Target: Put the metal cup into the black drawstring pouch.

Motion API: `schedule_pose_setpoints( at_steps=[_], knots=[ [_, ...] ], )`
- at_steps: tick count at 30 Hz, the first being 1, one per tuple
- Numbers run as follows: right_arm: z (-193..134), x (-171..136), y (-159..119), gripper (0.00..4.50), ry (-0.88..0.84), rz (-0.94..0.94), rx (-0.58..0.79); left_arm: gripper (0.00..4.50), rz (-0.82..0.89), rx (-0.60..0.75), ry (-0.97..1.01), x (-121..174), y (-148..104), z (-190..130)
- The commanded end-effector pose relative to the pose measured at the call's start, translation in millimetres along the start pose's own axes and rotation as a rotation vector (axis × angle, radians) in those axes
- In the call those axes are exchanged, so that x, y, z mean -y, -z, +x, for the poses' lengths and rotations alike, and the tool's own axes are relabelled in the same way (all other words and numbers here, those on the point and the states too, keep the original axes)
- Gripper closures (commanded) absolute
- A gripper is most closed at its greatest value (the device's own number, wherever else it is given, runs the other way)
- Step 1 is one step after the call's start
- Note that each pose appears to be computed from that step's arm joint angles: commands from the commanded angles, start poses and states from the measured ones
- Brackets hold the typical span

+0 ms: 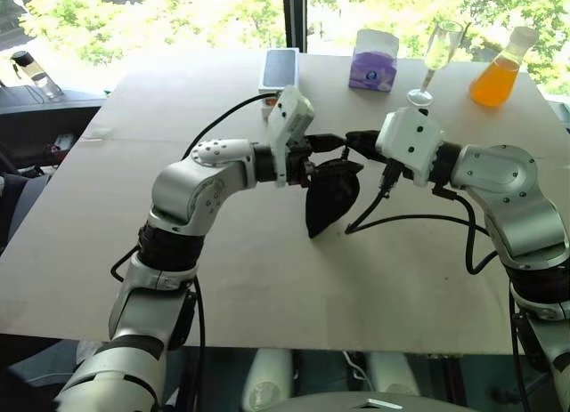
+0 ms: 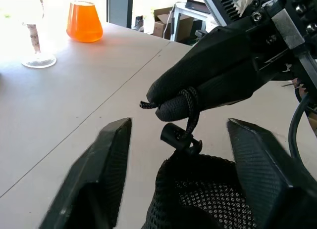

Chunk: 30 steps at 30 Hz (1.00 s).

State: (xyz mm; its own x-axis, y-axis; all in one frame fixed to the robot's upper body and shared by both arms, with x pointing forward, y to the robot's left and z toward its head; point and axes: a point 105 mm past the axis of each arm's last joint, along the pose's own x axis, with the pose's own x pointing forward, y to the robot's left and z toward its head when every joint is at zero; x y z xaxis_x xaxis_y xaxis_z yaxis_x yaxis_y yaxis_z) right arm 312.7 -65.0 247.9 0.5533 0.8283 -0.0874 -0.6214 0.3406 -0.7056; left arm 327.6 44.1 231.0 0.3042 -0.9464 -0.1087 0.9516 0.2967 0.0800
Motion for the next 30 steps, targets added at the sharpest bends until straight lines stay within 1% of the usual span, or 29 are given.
schedule_pose_setpoints(
  at_steps=[1,4,5,11,17,22,28,30],
  knots=[
    [-3,5,-18,4.5,0.02,-0.058,0.047,3.0,0.037,0.032,0.018,3,-12,1],
    [-3,5,-18,4.5,0.023,-0.057,0.046,4.41,0.035,0.028,0.02,3,-10,2],
    [-3,6,-18,4.5,0.025,-0.056,0.046,4.48,0.034,0.026,0.018,3,-9,2],
    [-4,11,-19,4.5,0.06,-0.036,0.054,4.48,0.03,0.014,0.008,0,-7,3],
    [-10,47,-32,4.5,0.238,0.088,0.123,4.48,-0.013,-0.059,-0.019,-5,12,1],
    [-19,78,-38,4.5,0.394,0.185,0.169,4.48,-0.058,-0.094,-0.023,-4,26,-3],
    [-33,109,-31,4.5,0.56,0.262,0.164,4.48,-0.086,-0.143,-0.018,1,41,-6],
    [-42,120,-22,4.5,0.632,0.287,0.137,4.48,-0.103,-0.159,-0.02,2,47,-7]
  ],
)
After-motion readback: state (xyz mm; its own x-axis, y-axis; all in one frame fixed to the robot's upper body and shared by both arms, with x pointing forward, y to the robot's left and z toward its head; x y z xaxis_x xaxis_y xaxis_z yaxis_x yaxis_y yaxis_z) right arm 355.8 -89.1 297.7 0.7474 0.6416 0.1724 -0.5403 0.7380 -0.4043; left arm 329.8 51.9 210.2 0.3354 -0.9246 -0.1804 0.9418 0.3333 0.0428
